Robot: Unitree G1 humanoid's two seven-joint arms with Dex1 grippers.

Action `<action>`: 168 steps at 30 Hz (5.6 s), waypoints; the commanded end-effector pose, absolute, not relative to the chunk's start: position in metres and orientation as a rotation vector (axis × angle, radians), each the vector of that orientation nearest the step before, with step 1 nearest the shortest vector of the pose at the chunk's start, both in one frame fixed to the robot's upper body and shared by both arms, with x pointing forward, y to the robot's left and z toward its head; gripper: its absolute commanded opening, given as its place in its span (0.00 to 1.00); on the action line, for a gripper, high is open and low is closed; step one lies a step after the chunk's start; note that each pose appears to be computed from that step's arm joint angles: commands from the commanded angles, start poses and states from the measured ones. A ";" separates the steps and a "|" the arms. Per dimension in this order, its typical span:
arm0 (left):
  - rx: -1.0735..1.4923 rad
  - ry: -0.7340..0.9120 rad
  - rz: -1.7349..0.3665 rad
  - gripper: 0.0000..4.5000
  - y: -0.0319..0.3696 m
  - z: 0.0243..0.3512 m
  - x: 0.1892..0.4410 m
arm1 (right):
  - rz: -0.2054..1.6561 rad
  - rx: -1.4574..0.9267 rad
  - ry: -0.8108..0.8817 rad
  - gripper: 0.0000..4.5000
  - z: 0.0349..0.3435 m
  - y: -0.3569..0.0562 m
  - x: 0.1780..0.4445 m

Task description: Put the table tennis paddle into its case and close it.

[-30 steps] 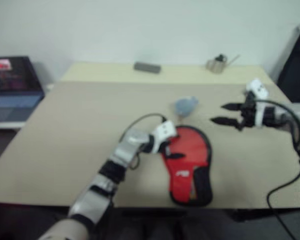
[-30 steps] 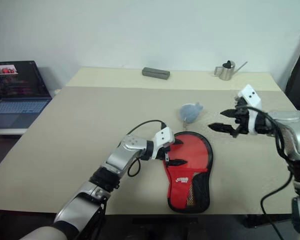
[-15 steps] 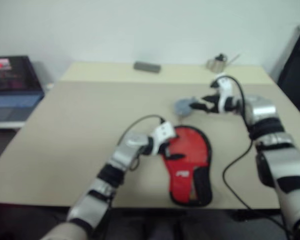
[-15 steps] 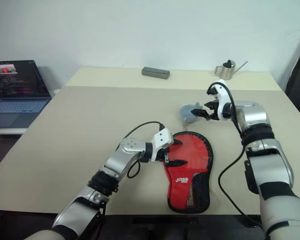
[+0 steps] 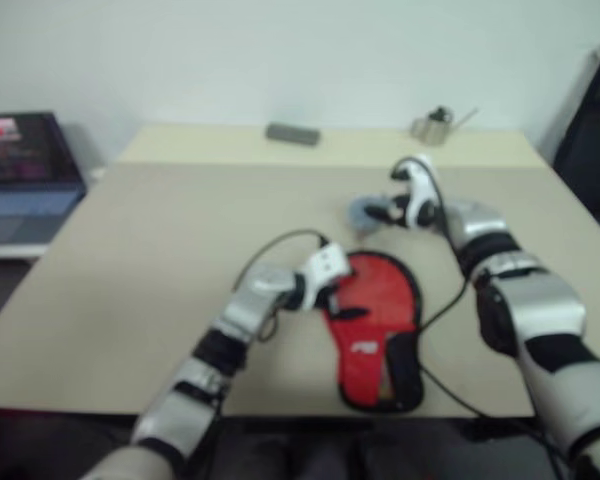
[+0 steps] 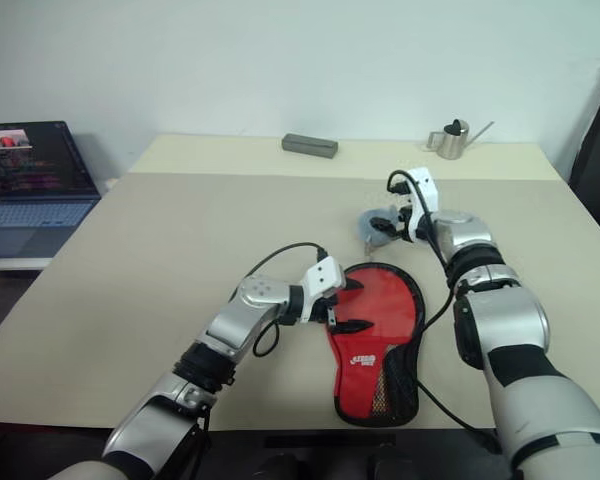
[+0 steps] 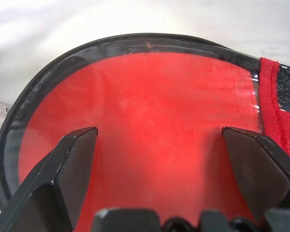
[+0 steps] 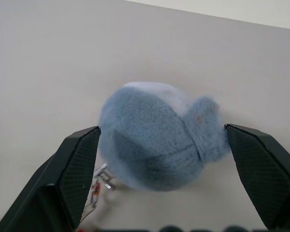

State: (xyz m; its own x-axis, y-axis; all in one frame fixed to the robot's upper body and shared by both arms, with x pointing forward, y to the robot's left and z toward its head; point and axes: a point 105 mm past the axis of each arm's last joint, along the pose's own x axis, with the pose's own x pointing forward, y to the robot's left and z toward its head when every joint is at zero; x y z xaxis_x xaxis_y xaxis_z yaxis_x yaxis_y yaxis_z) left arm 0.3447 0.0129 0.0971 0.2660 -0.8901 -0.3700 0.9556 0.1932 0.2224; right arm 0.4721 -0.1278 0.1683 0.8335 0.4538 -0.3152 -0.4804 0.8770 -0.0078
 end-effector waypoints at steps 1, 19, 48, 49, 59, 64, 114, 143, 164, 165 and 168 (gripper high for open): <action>0.468 0.164 -1.293 0.99 0.012 0.099 0.345 | 0.474 -0.115 0.248 1.00 0.188 -0.122 0.478; 0.449 0.181 -1.300 1.00 0.008 0.091 0.341 | 0.516 -0.110 0.284 0.18 0.176 -0.109 0.474; 0.395 0.200 -1.334 1.00 0.002 0.082 0.337 | 0.452 -0.249 0.426 0.00 0.187 -0.235 0.422; 0.401 0.202 -1.334 1.00 0.003 0.082 0.337 | 0.459 -0.253 0.437 0.00 0.187 -0.239 0.416; 0.428 0.201 -1.346 1.00 0.002 0.083 0.341 | 0.508 -0.292 0.573 0.00 0.186 -0.271 0.349; 0.434 0.198 -1.363 1.00 -0.002 0.082 0.340 | 0.552 -0.300 0.652 0.00 0.182 -0.278 0.312; 0.405 0.141 -1.550 1.00 -0.009 0.101 0.328 | 1.035 -0.415 0.859 0.00 0.134 -0.226 0.175; 0.440 0.002 -1.626 1.00 0.041 0.159 0.312 | 0.966 -0.486 0.654 0.99 0.180 -0.224 0.222; 0.472 0.008 -1.638 1.00 0.060 0.167 0.301 | 1.023 -0.840 0.586 0.99 0.124 -0.218 0.258; 0.473 0.008 -1.637 1.00 0.060 0.167 0.301 | 1.023 -0.855 0.578 0.99 0.123 -0.217 0.260; 0.479 0.008 -1.630 1.00 0.062 0.166 0.301 | 1.023 -0.849 0.523 0.99 0.123 -0.204 0.271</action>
